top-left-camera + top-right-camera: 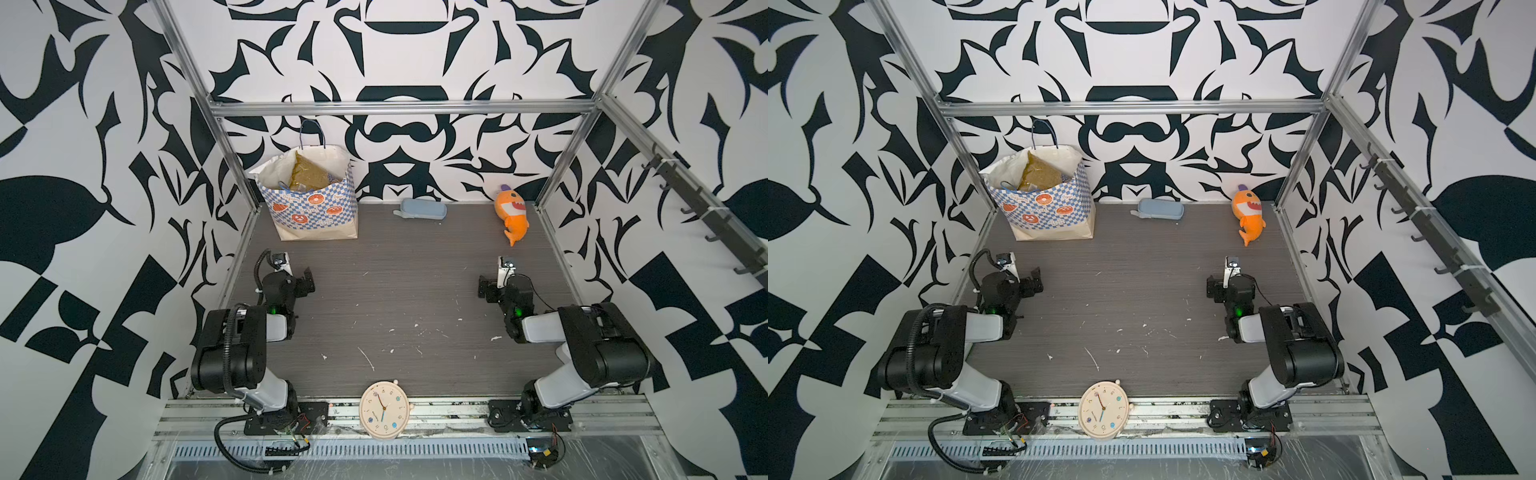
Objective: Take the snacks out of the paper bag
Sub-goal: Move the paper bag to the top-center of the table, then move the paper bag to the center of the table.
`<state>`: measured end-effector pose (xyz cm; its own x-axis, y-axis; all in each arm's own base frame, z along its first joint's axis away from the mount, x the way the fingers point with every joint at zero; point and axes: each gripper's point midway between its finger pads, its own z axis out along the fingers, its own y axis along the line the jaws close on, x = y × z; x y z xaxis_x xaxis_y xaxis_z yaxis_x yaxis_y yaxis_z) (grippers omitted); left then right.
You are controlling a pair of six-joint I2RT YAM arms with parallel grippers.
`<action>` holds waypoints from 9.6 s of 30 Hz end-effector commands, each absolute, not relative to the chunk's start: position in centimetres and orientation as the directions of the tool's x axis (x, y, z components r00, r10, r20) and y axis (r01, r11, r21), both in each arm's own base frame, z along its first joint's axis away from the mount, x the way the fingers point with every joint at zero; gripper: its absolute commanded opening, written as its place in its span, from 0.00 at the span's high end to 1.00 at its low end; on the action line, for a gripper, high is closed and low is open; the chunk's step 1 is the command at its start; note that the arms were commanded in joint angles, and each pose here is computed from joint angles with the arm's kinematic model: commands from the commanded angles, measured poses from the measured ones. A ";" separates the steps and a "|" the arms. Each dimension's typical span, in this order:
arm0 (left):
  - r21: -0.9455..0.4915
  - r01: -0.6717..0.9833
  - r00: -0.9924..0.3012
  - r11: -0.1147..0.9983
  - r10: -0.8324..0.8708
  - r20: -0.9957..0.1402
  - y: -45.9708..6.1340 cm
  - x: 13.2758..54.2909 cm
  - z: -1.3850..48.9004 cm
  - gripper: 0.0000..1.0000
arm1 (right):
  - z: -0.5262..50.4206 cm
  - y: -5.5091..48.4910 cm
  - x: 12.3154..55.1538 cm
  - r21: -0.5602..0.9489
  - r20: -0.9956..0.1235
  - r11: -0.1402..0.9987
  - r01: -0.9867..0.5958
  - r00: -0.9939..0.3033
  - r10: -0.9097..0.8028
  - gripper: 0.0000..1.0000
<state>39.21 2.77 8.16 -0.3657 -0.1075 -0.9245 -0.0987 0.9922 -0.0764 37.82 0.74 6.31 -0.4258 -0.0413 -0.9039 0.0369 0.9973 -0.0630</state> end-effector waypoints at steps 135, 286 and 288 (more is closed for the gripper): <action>-0.686 0.499 -0.744 0.529 -0.143 -0.652 -11.6 60.6 19.6 1.00 | 27.3 20.4 41.7 0.397 -0.857 0.876 -0.274 -0.453 0.247 0.25; -0.695 -0.036 -0.705 0.718 -0.511 -0.492 -29.0 47.2 14.0 1.00 | 24.1 8.1 37.9 0.290 -0.863 0.956 0.047 -0.419 0.283 0.38; -0.662 -0.031 -0.682 0.749 -0.500 -0.534 -27.5 46.8 15.2 1.00 | 24.6 8.2 37.6 0.266 -0.869 0.964 0.026 -0.426 0.251 0.38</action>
<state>46.98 -28.57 12.69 -0.7133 -0.5067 -0.4841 -0.0464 0.7234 -0.6888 37.97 8.53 23.15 -0.4524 0.2906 -0.8432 0.0443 0.9516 0.3041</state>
